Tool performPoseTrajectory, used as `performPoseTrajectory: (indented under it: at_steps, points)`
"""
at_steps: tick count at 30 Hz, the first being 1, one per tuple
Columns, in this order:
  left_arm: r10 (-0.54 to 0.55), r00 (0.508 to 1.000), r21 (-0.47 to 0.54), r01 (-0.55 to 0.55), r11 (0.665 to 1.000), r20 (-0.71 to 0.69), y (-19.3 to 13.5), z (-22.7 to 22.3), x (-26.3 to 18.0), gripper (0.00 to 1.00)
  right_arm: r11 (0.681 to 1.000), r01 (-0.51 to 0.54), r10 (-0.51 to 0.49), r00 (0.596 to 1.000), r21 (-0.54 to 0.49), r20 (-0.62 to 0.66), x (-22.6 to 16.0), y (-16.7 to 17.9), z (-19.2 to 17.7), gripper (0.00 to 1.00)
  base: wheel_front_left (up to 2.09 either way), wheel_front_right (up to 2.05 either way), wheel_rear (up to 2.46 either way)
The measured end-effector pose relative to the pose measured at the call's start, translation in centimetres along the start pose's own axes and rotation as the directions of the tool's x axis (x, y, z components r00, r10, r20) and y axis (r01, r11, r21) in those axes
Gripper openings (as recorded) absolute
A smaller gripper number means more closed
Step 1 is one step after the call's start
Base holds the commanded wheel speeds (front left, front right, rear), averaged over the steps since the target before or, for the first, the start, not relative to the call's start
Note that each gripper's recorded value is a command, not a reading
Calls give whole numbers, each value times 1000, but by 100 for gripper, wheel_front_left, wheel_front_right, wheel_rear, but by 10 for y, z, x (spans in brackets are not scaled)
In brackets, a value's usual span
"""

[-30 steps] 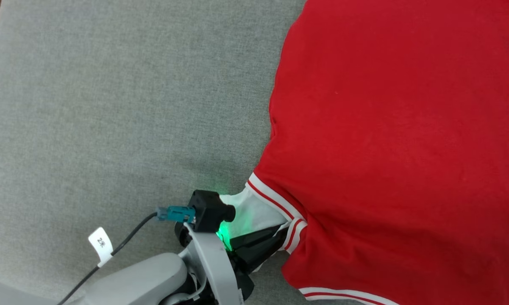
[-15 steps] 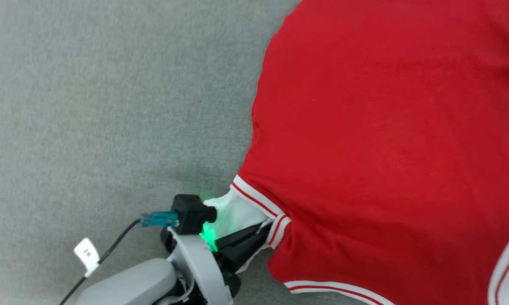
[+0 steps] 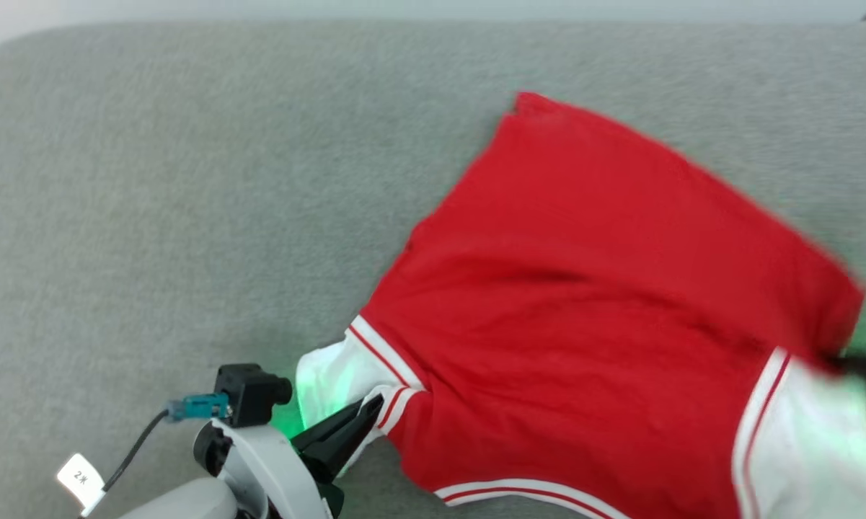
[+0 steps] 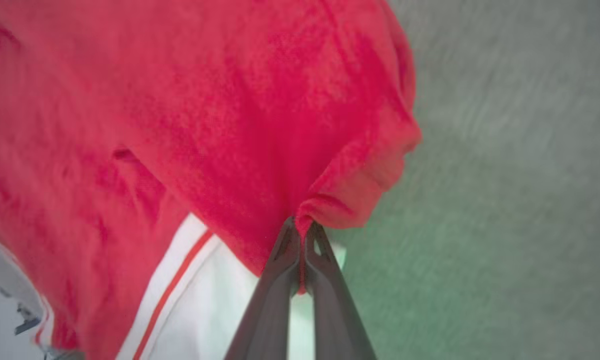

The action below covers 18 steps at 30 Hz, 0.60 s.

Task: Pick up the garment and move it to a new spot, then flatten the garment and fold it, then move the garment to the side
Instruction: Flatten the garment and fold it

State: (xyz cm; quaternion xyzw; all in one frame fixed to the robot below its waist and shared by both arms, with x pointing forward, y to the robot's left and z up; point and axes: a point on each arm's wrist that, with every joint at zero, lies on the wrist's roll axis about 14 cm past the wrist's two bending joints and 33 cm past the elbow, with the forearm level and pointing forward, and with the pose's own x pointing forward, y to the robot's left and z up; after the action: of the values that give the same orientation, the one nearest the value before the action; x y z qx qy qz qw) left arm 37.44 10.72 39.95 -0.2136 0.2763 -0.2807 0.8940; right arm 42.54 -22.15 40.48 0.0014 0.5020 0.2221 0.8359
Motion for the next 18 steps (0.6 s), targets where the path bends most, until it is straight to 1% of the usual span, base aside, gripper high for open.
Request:
performPoseTrajectory:
  at_steps: [3,8,11,13,14,15,18]
  points:
    - [-20,1000,11,20,1000,8,-8,4,2,0,997,-52,55,997,56,-48,-10,18,-45,0,0,0,0]
    - [-41,999,33,41,999,17,-15,10,4,0,989,-104,118,984,107,-131,-22,49,-110,0,0,0,0]
    - [-54,998,42,53,998,20,-19,13,6,0,985,-120,137,979,121,-149,-23,64,-131,0,0,0,0]
    - [-61,998,44,60,997,18,-21,13,6,0,986,-112,128,983,119,-130,-22,66,-132,0,0,0,0]
    - [-62,998,44,61,997,14,-21,12,6,0,988,-105,117,986,110,-117,-22,66,-130,45,0,0,0]
    - [-61,998,45,61,997,12,-21,11,6,0,990,-98,109,988,101,-106,-23,66,-128,100,0,0,0]
    - [-65,998,50,65,997,13,-22,12,6,0,994,-76,80,995,79,-54,-31,60,-113,100,0,0,0]
